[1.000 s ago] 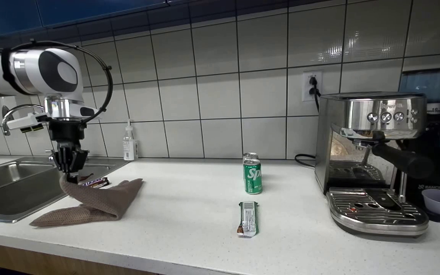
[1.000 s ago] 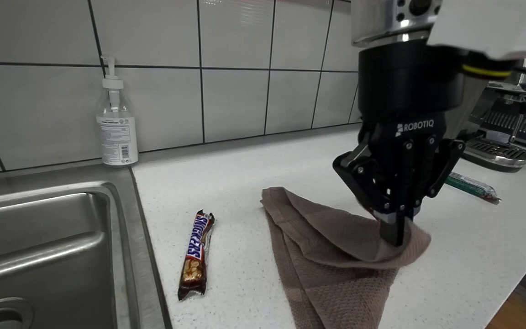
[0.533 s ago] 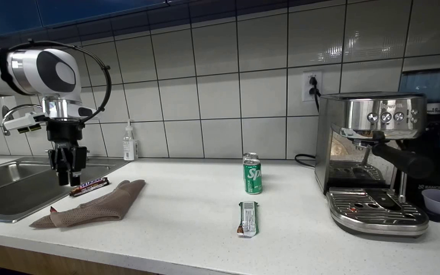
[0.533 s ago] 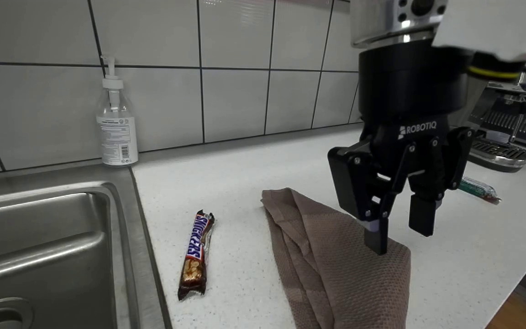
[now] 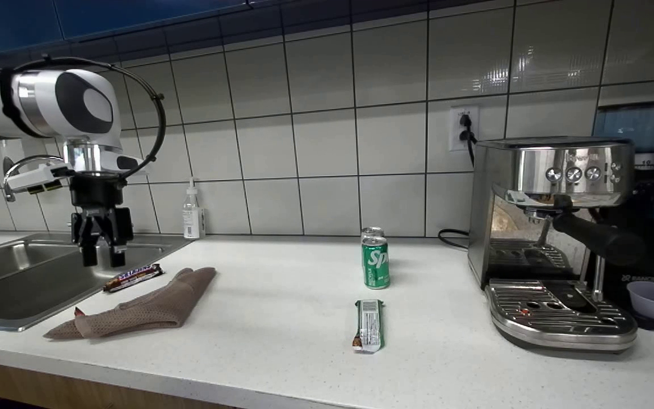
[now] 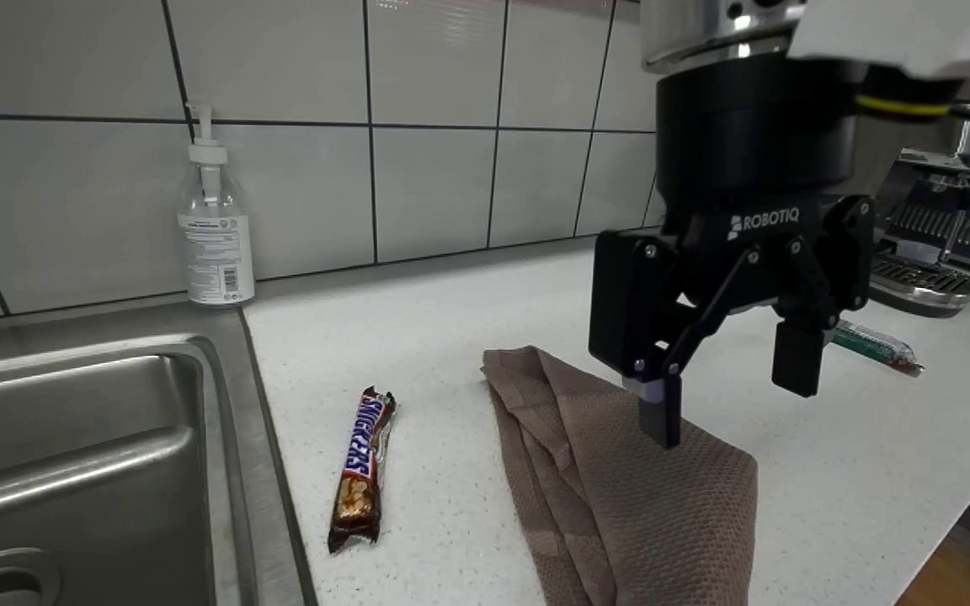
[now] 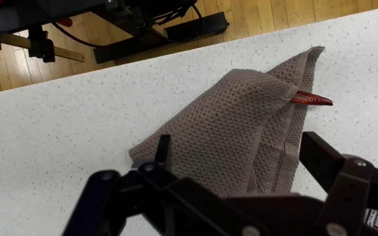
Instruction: Fold the towel
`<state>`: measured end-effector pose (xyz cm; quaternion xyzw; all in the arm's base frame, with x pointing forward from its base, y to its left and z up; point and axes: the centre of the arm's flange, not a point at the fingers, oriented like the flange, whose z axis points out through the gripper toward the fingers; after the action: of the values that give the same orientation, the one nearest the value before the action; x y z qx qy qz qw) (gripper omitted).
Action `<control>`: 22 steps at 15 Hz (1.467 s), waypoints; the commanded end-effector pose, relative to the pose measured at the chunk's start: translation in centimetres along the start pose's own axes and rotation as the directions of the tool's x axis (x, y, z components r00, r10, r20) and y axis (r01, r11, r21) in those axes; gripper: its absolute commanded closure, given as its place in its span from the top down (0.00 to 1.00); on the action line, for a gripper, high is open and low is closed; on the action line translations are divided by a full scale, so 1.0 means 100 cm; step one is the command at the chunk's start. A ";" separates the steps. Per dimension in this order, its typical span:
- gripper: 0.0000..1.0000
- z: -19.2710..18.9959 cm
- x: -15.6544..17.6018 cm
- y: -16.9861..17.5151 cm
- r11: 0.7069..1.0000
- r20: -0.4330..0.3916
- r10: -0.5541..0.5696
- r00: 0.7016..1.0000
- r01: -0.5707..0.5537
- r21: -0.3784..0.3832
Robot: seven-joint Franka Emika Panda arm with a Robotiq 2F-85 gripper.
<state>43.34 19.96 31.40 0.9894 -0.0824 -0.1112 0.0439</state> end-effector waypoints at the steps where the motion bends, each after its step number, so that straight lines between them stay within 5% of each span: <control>1: 1.00 -0.018 0.002 0.004 1.000 -0.001 0.023 1.000 -0.023 -0.009; 13: 1.00 -0.041 0.017 0.064 0.994 -0.029 0.101 0.995 -0.100 0.034; 22: 1.00 -0.062 -0.001 0.120 0.992 -0.055 0.106 0.993 -0.103 0.068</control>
<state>45.04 10.97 36.92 0.9859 -0.1467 -0.0771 0.0219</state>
